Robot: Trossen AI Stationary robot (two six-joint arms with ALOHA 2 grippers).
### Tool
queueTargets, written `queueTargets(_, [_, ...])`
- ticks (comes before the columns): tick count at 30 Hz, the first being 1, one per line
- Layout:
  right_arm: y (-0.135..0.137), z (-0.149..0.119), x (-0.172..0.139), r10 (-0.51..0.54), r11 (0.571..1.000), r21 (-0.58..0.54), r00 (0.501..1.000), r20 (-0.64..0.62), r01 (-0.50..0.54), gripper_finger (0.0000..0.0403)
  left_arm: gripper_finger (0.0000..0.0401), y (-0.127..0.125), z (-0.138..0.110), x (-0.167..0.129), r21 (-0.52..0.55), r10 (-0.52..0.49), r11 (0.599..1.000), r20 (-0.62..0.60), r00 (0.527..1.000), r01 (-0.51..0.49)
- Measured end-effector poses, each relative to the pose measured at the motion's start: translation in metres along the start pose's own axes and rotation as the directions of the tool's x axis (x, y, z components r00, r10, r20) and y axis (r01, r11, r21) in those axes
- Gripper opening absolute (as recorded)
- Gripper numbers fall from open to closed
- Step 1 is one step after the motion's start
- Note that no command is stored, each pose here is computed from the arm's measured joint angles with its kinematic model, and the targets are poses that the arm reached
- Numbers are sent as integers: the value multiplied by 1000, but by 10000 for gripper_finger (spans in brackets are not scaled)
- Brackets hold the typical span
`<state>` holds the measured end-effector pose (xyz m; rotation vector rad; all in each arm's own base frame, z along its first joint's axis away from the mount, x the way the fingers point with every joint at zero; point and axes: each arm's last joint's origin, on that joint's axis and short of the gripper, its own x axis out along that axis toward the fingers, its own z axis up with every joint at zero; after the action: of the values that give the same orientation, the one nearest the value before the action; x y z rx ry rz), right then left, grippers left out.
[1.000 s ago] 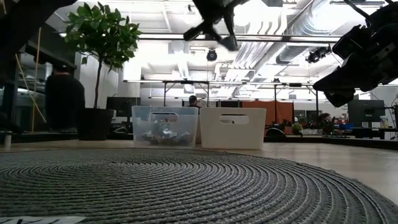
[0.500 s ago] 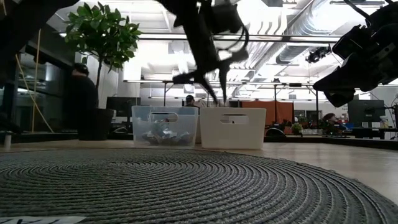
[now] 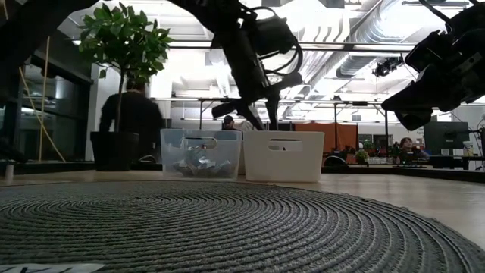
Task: Pick and place Granola Bars by type
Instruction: Return to Home Position
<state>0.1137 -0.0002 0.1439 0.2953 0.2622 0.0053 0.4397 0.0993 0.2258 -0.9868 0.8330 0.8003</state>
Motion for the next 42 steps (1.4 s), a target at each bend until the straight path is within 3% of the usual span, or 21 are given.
queueTargets(19, [0, 0, 0, 0, 1000, 0, 1000, 0, 0, 0, 86, -8, 2, 0, -3, -117, 993, -38, 992, 117])
queueTargets(26, [0, 0, 0, 0, 1000, 0, 1000, 0, 0, 0, 86, -21, 8, -7, 40, -272, 961, -26, 962, 273])
queueTargets(36, [0, 0, 0, 0, 1000, 0, 1000, 0, 0, 0, 85, -51, 25, -52, 148, -419, 899, 15, 908, 413])
queueTargets(42, [0, 0, 0, 0, 1000, 0, 1000, 0, 0, 0, 75, -62, 29, -98, 253, -429, 880, 59, 901, 402])
